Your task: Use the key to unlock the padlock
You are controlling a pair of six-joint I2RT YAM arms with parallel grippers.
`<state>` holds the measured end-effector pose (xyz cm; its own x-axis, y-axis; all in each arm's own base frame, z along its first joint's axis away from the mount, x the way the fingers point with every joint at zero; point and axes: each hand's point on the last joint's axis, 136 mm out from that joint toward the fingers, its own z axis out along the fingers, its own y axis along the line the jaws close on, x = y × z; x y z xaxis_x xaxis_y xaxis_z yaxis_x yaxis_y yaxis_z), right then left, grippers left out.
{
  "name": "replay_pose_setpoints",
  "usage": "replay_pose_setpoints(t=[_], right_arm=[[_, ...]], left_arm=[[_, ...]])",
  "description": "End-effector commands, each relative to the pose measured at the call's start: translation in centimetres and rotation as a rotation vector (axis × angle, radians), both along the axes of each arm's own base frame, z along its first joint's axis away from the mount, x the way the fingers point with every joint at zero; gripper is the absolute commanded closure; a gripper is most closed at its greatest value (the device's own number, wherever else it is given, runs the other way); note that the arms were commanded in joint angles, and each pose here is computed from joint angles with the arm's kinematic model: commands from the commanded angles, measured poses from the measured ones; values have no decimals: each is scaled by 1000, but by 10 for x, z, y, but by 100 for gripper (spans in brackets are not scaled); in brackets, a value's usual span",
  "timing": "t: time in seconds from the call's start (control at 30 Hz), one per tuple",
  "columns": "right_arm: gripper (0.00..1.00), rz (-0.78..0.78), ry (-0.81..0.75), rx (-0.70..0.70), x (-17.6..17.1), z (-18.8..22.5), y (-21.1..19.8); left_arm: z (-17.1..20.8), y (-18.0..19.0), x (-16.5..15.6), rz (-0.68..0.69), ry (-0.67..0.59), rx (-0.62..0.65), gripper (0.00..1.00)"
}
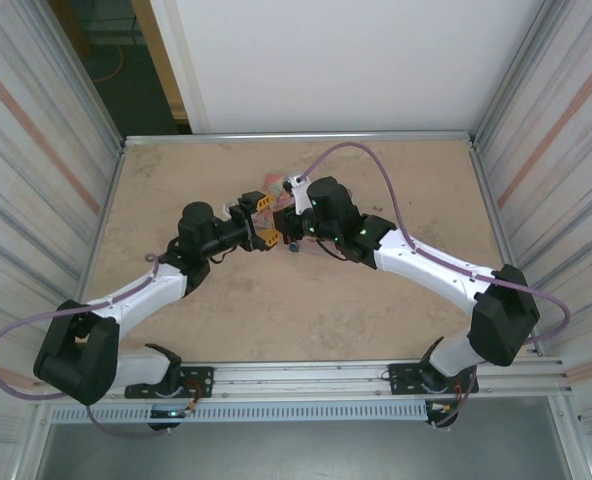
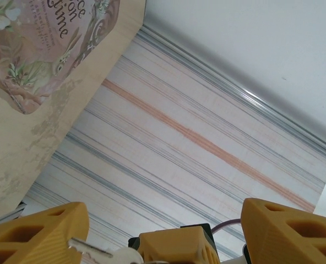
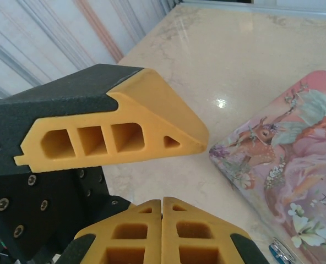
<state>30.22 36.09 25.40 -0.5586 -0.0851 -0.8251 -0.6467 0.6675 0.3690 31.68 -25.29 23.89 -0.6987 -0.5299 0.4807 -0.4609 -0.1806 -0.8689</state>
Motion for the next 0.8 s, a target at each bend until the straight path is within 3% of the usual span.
replay_pose_setpoints(t=[0.0, 0.77], right_arm=[[100, 21, 3, 56, -7, 14, 5], [100, -6, -29, 81, -10, 28, -6]], left_arm=[[9, 0, 3, 16, -27, -22, 32], [-2, 2, 4, 35, -7, -17, 87]])
